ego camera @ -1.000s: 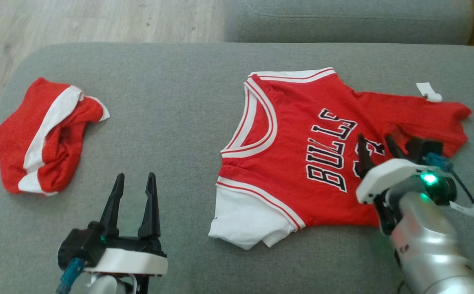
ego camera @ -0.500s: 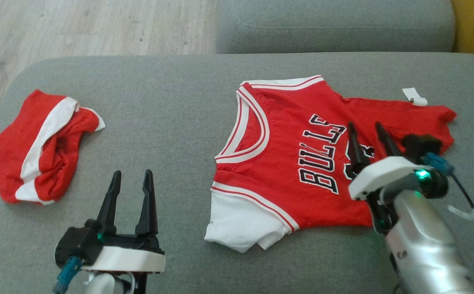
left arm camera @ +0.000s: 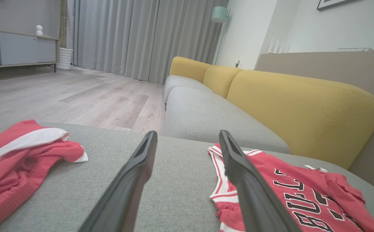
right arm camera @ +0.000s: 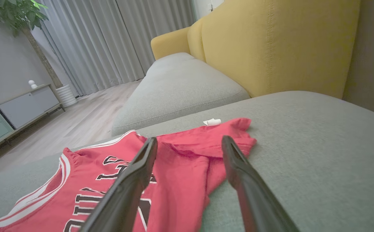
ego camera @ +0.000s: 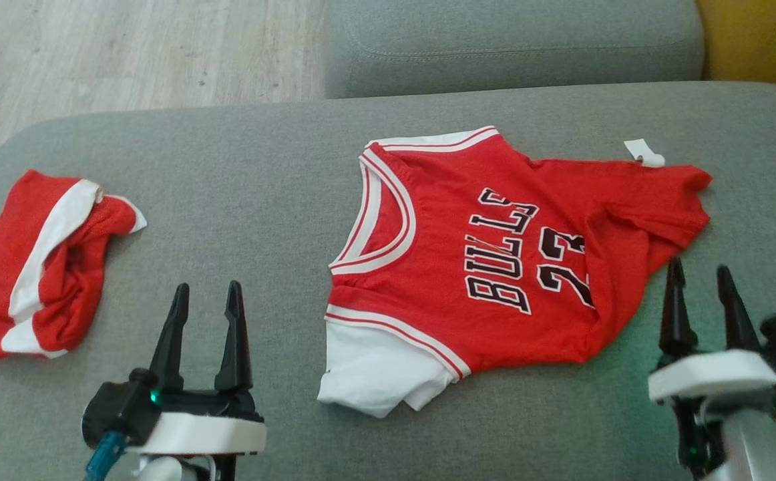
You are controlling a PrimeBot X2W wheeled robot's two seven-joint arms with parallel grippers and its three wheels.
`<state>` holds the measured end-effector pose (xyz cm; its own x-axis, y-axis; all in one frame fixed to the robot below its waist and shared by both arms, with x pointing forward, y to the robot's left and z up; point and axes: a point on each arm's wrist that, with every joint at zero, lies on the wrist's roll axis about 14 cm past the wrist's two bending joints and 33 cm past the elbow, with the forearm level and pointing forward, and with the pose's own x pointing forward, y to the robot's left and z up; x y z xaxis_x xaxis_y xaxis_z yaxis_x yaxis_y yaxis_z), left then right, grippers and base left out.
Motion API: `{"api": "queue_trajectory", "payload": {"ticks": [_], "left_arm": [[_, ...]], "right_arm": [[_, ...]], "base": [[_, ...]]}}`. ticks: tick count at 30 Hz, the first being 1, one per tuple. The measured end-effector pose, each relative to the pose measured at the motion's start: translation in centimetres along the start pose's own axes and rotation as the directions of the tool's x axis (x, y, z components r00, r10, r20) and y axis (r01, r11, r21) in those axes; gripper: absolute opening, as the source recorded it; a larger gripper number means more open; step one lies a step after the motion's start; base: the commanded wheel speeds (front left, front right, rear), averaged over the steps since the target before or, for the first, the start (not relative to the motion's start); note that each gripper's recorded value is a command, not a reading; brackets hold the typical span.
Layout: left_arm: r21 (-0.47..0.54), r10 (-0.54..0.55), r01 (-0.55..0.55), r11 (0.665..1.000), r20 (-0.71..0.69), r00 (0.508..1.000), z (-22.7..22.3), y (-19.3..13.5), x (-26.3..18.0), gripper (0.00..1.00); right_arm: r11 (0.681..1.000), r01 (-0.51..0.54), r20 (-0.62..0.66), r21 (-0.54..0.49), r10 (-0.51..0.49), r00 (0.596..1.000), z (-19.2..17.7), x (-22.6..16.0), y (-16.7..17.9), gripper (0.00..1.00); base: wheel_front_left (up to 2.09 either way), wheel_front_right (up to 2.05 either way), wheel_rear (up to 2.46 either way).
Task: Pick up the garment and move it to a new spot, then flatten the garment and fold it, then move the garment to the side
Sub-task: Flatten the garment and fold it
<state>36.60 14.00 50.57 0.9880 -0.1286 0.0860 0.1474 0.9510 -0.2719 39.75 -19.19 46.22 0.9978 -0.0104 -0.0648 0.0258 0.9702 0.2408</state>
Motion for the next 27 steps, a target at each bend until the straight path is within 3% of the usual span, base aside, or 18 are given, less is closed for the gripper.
{"api": "queue_trajectory", "payload": {"ticks": [6, 14, 21, 27], "left_arm": [[-0.003, -0.017, 0.017, 1.0, -0.017, 1.0, -0.6, -0.6, -0.2, 1.0], [-0.018, -0.066, 0.064, 0.998, -0.123, 0.99, -3.9, -2.0, -1.1, 1.0], [-0.041, -0.21, 0.208, 0.977, -0.339, 0.917, -10.2, -5.7, -4.3, 1.0], [-0.04, -0.207, 0.21, 0.977, -0.418, 0.885, -12.2, -4.7, -4.6, 1.0]], "right_arm": [[0.999, 0.041, -0.028, 0.007, -0.041, 0.999, -1.3, -2.5, -1.4, 1.0], [0.999, 0.042, -0.017, 0.02, -0.042, 0.999, -1.0, -2.5, -1.4, 1.0], [0.998, 0.059, -0.029, 0.022, -0.059, 0.998, -1.3, -2.6, -1.9, 1.0], [0.997, 0.073, -0.045, 0.023, -0.071, 0.996, -1.8, -3.0, -2.3, 1.0]], "base": [[0.0, 0.0, 0.0], [0.0, 0.0, 0.0], [0.0, 0.0, 0.0], [0.0, 0.0, 0.0]]}}
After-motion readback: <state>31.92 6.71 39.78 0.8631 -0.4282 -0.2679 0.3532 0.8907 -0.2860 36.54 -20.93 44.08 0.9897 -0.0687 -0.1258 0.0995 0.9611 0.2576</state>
